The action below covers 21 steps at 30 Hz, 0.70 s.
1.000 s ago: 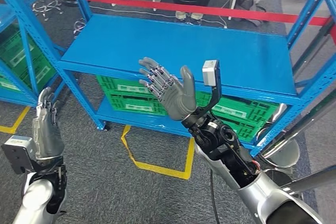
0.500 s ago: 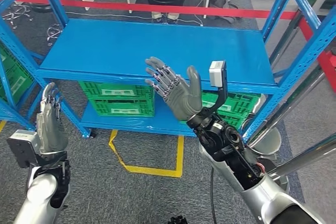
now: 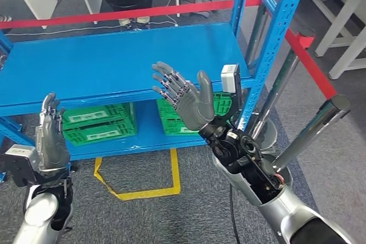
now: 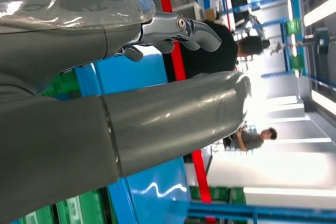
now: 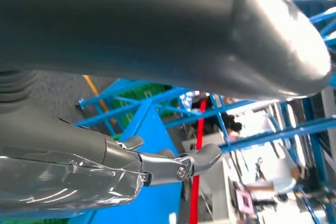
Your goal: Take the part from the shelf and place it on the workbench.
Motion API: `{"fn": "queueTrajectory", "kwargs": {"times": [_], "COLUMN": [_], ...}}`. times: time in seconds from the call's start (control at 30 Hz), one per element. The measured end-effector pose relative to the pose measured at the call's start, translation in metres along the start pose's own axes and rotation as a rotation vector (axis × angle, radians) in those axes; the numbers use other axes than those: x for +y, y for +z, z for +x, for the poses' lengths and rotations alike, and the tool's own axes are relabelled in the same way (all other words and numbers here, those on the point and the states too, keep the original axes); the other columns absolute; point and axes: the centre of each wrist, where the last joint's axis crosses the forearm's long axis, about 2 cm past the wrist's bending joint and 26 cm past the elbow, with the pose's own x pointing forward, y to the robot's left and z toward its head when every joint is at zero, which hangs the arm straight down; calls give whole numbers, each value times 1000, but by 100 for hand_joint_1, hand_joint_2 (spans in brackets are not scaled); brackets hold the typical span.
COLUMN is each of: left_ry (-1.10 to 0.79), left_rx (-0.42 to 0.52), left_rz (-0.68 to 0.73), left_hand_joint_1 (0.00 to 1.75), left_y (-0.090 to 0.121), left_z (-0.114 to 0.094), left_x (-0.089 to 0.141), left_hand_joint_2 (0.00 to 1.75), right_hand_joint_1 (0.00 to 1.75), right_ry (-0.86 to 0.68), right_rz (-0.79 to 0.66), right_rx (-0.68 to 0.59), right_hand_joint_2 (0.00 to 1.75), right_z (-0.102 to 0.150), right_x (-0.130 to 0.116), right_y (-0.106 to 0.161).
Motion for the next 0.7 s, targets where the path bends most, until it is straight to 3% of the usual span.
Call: {"fn": "queueTrajectory", "kwargs": {"times": [0.7], "left_ry": [9], "left_rx": [-4], "left_rz": [2], "left_hand_joint_1": [0], "left_y": [-3], "left_z": [2], "left_x": [-2], "left_hand_joint_2": [0], "right_hand_joint_1": [0], "right_ry": [-4], "right_rz": [-30], "right_rx": [16], "right_hand_joint_2": [0], "right_z": [-3], "right_x": [0], "right_y": [5]}}
